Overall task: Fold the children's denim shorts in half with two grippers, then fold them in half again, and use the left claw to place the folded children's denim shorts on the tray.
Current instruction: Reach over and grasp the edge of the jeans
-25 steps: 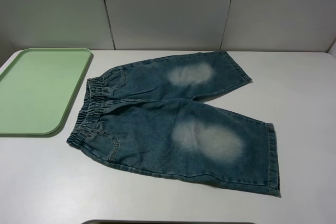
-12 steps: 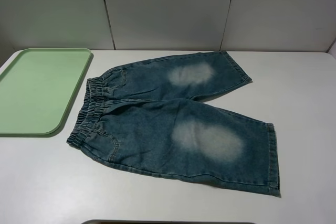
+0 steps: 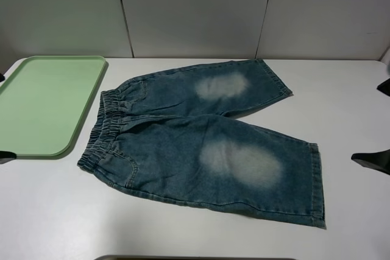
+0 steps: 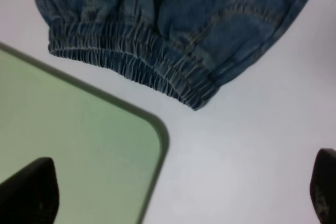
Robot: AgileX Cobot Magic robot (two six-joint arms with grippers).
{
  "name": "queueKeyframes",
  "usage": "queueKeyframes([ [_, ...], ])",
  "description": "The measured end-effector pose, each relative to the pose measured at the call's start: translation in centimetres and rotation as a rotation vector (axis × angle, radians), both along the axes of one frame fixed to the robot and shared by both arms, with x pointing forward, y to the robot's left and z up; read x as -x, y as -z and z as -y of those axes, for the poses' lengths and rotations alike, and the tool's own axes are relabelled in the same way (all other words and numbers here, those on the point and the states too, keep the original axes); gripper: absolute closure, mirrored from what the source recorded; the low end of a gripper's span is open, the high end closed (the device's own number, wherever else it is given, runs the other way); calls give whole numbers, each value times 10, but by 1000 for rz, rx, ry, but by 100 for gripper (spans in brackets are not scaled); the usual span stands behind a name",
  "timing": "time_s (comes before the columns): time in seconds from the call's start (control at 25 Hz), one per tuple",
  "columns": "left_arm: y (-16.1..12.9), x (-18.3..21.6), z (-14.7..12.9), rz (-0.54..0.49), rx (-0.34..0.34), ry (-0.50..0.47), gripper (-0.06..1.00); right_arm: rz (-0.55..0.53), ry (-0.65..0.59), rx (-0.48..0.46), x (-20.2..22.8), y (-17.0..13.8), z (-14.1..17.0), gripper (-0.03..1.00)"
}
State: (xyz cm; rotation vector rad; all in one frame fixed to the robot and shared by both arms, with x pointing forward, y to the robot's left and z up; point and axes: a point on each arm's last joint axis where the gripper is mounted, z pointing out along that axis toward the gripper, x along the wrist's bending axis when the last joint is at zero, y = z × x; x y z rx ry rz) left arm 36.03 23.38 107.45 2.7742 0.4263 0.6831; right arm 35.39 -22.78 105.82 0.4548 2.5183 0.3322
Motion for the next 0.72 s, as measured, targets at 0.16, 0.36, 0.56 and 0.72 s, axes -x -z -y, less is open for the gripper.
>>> queueKeyframes([
  [0.16,15,-22,12,-22,-83,44,-1,-15,-115,183,-7,37,-10,27],
  [0.36,39,-46,24,-83,-183,69,-1,27,-245,224,-4,74,-11,27],
  [0.56,69,-63,34,-128,-254,108,-1,29,-332,243,6,103,-4,27],
  [0.72,99,-69,40,-154,-263,154,-1,34,-366,246,9,111,-2,27],
])
